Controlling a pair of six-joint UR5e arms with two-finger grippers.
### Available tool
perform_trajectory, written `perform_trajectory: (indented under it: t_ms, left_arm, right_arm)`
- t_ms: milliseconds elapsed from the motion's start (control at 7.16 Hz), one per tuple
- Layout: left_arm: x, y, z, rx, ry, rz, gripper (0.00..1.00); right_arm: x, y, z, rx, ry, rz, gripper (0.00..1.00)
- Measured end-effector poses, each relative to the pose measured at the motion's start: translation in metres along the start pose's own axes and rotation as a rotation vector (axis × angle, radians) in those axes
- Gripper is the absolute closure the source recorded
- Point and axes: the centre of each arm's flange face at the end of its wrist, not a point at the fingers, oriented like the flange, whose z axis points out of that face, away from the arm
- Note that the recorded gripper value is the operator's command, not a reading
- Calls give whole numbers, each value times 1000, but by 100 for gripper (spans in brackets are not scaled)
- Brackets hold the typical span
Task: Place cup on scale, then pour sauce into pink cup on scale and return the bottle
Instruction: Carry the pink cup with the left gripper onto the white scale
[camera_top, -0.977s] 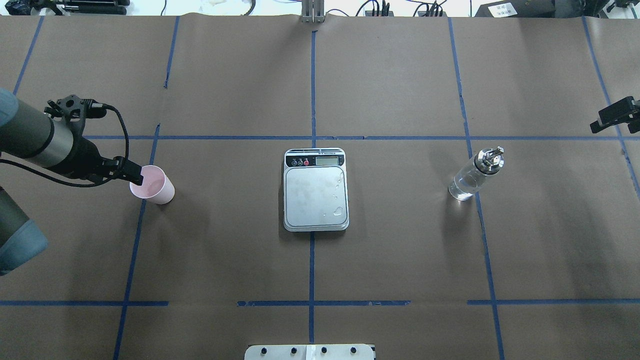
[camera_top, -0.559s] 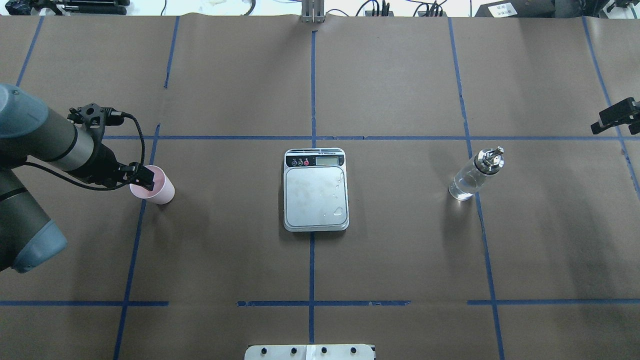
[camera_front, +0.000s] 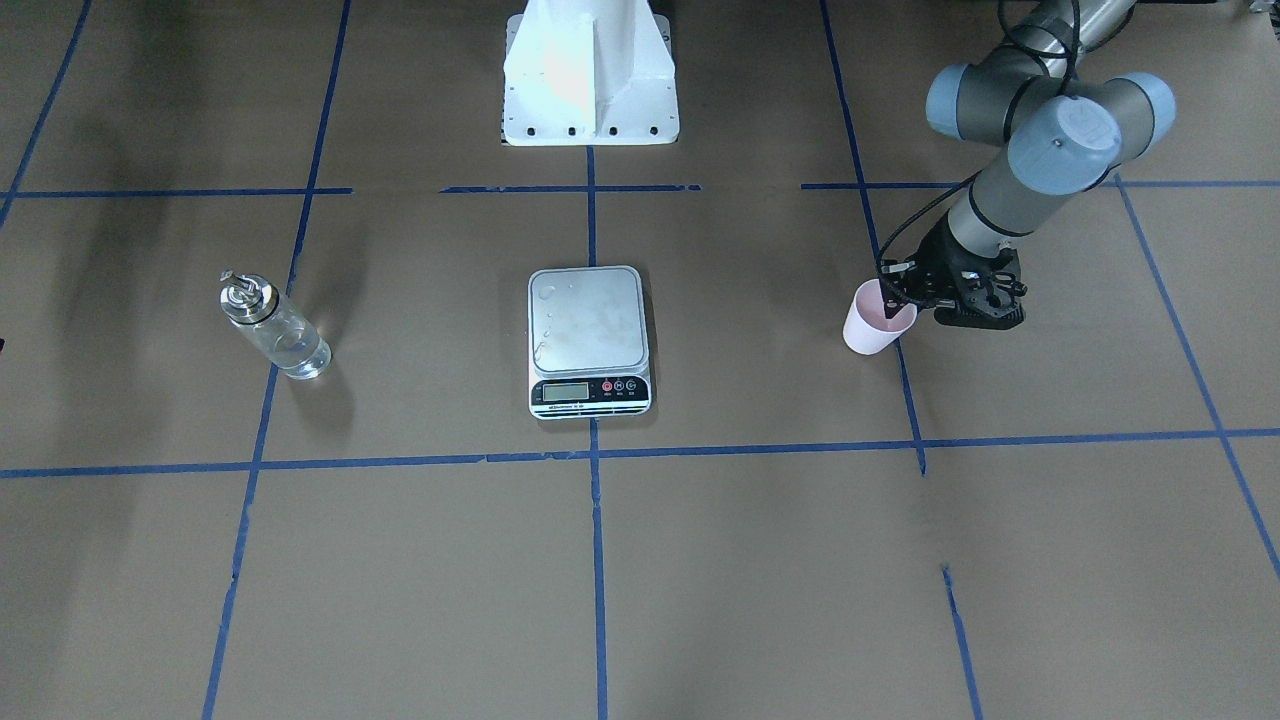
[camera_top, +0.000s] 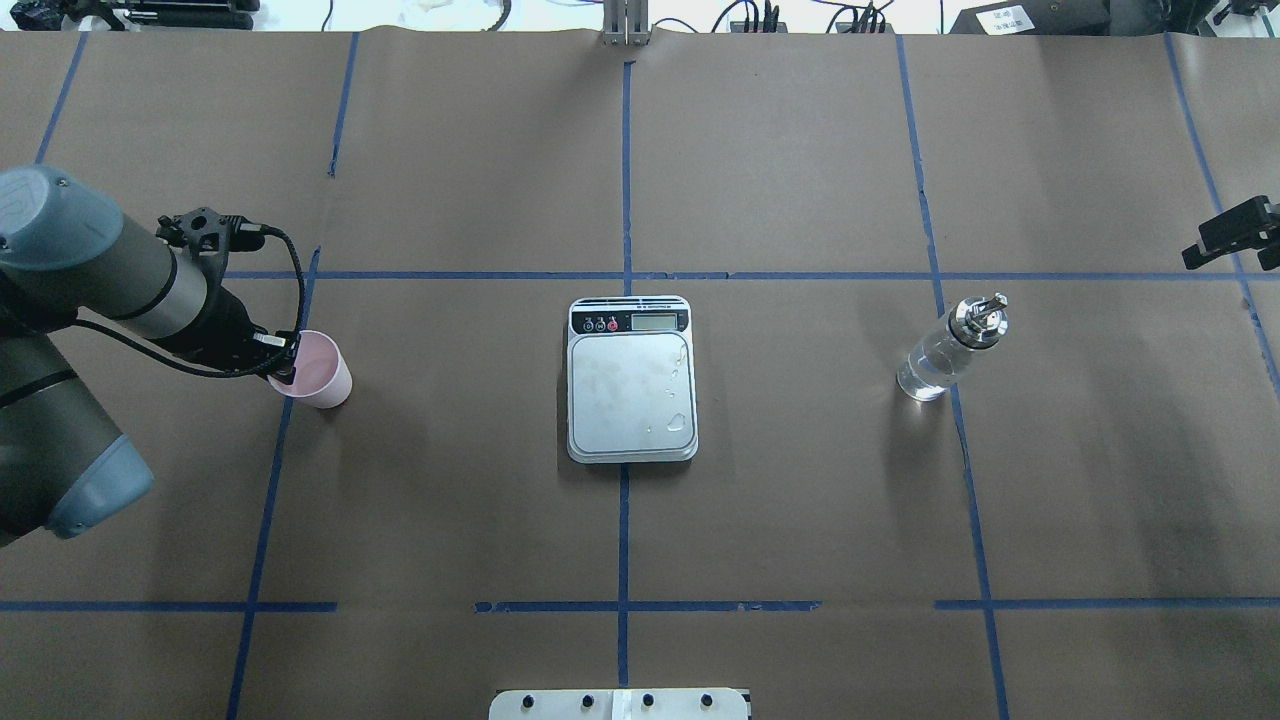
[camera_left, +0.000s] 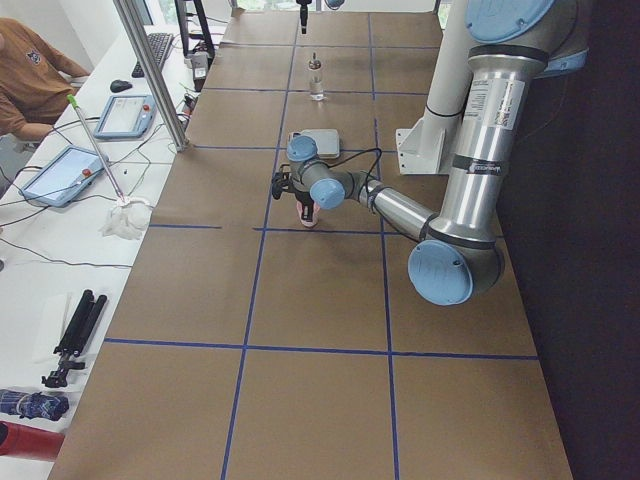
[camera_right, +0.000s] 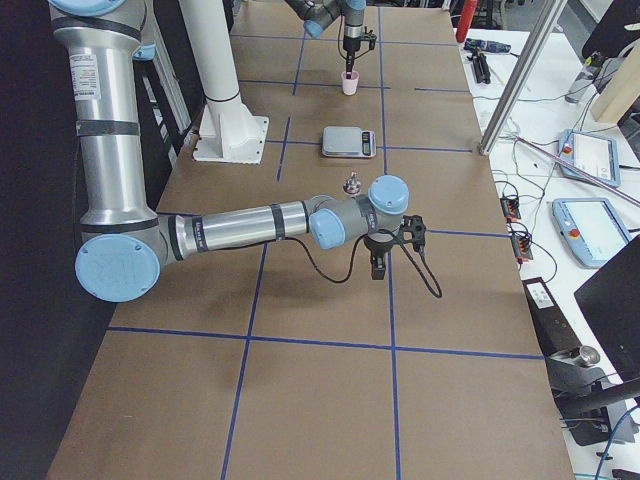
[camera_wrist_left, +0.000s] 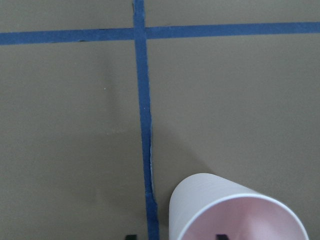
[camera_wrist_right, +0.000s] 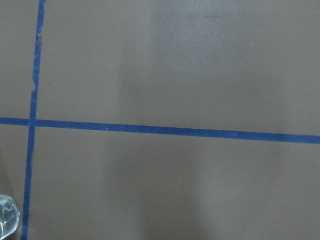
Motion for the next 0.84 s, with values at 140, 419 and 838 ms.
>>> perform_trajectory:
  t_ms: [140,419,838]
  left_arm:
    - [32,-8,-16,-3,-3,-50,100]
    - [168,-14,-48,-25,27,-150,100]
    - [322,2,-47,-3,61,-174,100]
  right_arm:
    - [0,0,0,-1,-1,0,0]
    - [0,1,0,-2,-3,0,0]
    - [-1,1,0,-5,-11,0,0]
